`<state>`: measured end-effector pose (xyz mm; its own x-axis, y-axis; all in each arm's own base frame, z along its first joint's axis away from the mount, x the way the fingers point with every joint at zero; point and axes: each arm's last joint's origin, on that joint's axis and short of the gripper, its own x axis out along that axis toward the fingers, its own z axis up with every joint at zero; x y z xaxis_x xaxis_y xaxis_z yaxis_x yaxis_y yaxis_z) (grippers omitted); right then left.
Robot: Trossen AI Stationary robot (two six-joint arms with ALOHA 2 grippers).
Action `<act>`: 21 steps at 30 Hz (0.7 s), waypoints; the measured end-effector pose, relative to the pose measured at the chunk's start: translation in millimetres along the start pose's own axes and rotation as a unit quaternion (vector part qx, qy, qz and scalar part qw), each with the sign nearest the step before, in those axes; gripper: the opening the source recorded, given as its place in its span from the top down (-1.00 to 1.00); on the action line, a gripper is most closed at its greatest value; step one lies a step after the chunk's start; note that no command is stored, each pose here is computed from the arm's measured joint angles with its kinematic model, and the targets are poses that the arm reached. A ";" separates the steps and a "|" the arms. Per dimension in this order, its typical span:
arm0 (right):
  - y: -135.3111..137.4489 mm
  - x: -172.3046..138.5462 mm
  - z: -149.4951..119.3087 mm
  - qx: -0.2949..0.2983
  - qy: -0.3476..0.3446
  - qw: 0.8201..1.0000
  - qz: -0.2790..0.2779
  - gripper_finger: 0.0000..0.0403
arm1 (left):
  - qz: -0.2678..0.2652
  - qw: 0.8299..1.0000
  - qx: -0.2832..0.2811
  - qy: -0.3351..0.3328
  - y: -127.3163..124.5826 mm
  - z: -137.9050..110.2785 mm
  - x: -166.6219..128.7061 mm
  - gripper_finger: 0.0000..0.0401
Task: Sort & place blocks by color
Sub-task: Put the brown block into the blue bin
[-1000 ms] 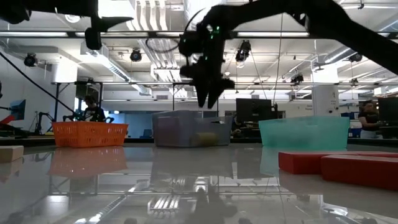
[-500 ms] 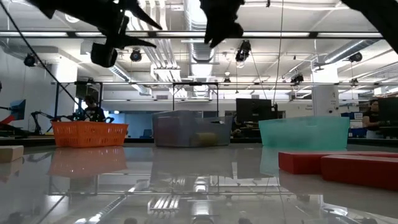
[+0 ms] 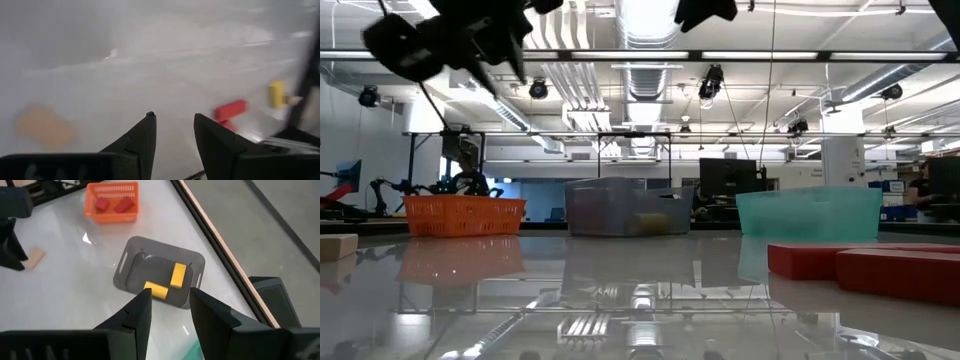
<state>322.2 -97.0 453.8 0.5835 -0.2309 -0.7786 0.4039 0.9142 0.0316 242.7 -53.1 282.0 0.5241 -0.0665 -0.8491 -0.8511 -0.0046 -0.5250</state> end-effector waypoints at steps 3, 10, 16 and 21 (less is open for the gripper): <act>3.7 -7.2 -3.5 -0.010 0.002 1.000 0.004 0.40 | 0.040 0.999 -0.021 0.030 3.2 -15.7 11.2 0.42; 13.2 -13.8 -9.1 -0.027 0.013 0.999 0.014 0.43 | 0.139 0.986 -0.077 0.047 20.0 -49.8 36.8 0.42; 21.9 -14.5 -12.2 -0.051 0.021 0.998 0.022 0.43 | 0.200 0.974 -0.103 0.017 30.4 -55.1 47.9 0.42; 25.3 -14.9 -13.1 -0.062 0.022 0.997 0.025 0.44 | 0.218 0.971 -0.101 0.007 32.2 -56.4 59.5 0.42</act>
<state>314.5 -66.1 458.0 0.5677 -0.1708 -0.8054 0.2827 0.9592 -0.0042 244.7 -113.5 217.9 0.1137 -0.1195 -0.9863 -0.9813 -0.1685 -0.0927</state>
